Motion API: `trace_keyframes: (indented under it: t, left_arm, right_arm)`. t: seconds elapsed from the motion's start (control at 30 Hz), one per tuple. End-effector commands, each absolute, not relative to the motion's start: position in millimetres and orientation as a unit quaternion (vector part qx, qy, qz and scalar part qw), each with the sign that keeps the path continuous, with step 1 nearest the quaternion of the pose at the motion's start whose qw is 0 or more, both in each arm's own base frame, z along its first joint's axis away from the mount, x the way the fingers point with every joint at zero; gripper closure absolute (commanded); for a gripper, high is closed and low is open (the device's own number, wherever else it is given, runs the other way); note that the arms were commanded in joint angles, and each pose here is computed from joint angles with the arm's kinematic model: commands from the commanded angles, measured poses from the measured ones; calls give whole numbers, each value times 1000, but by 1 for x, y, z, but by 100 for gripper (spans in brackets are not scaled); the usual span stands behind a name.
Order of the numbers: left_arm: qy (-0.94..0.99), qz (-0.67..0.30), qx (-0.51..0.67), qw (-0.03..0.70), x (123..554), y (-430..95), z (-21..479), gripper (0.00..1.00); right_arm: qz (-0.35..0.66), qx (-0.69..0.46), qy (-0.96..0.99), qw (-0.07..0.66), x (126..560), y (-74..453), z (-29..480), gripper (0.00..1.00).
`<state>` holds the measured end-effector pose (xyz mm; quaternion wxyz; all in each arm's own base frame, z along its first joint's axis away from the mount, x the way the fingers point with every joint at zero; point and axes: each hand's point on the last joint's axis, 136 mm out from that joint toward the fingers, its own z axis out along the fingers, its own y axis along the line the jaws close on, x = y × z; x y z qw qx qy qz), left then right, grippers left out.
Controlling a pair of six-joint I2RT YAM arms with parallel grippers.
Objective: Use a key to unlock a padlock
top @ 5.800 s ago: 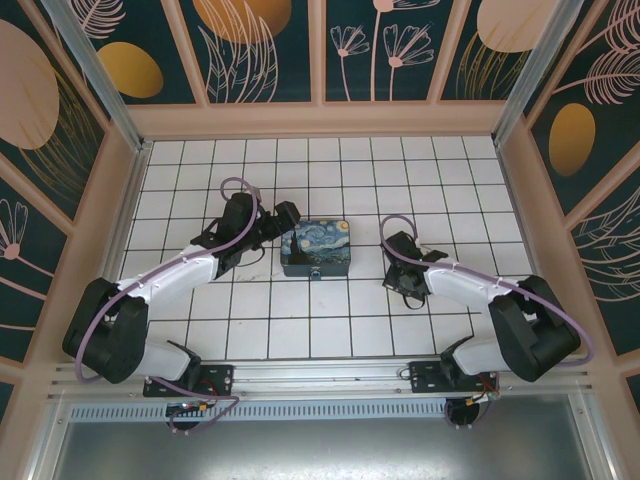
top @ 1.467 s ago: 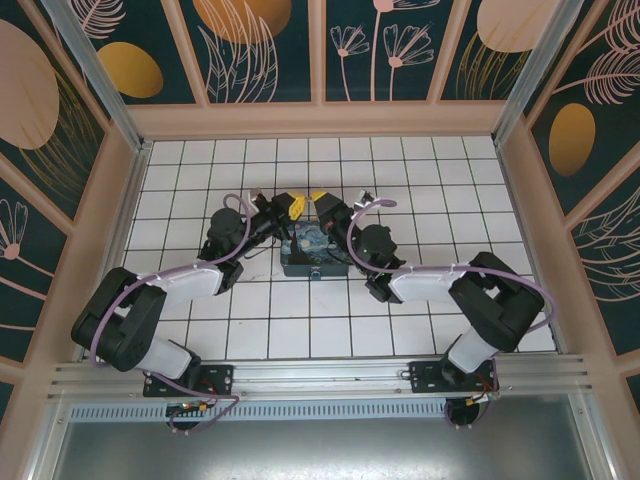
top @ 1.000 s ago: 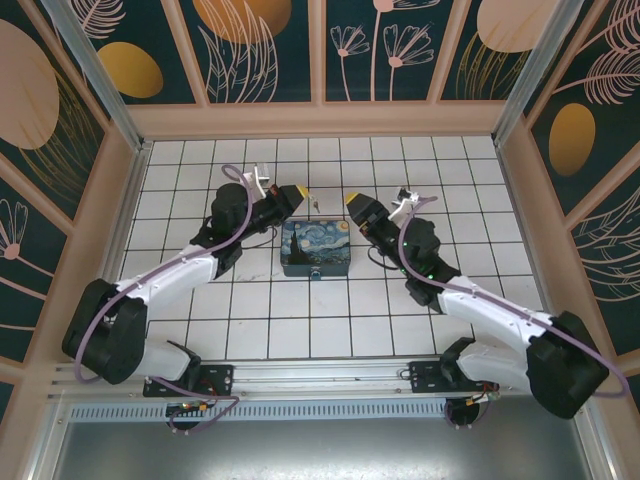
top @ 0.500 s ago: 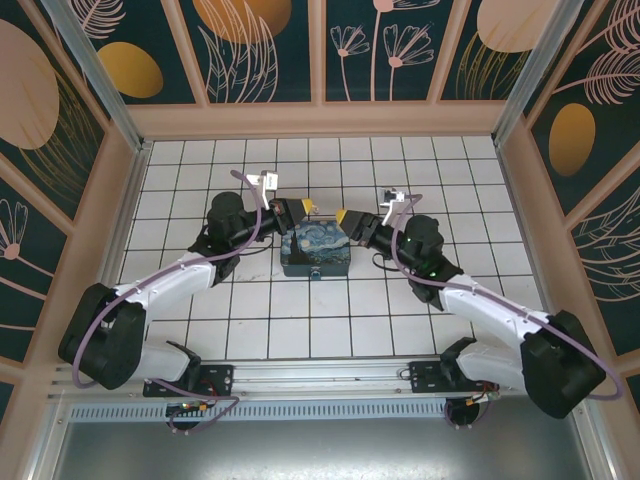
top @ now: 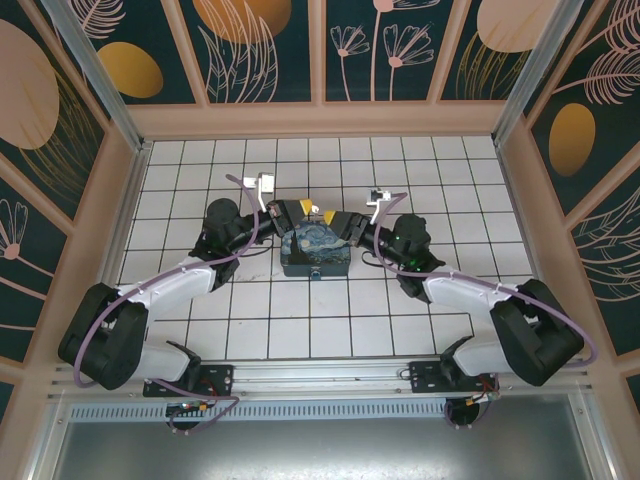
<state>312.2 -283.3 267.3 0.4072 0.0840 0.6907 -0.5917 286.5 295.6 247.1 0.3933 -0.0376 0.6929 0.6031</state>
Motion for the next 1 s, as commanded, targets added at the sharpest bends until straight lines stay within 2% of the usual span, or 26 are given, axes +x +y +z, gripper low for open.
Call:
trace_keyframes:
  t: [0.0,0.5,0.73,0.83,0.97]
  left_arm:
    - [664,-613,96,418,303,-284,286,100]
    - [664,-615,90,415,306,-285,284,100]
    - [665,-618,91,410,305,-286,283,100]
    - [666,-617,91,409,305,-286,281,100]
    - [666,-619,92,407,305,-286,282,100]
  right_arm:
    - [638,-60,647,413,283,305,283,62]
    - [651,-69,639,405,283,320,286,66]
    - [651,-68,638,405,285,322,288,72]
    - [652,-70,638,404,286,324,289,79]
    - [653,-73,638,401,286,326,290,100]
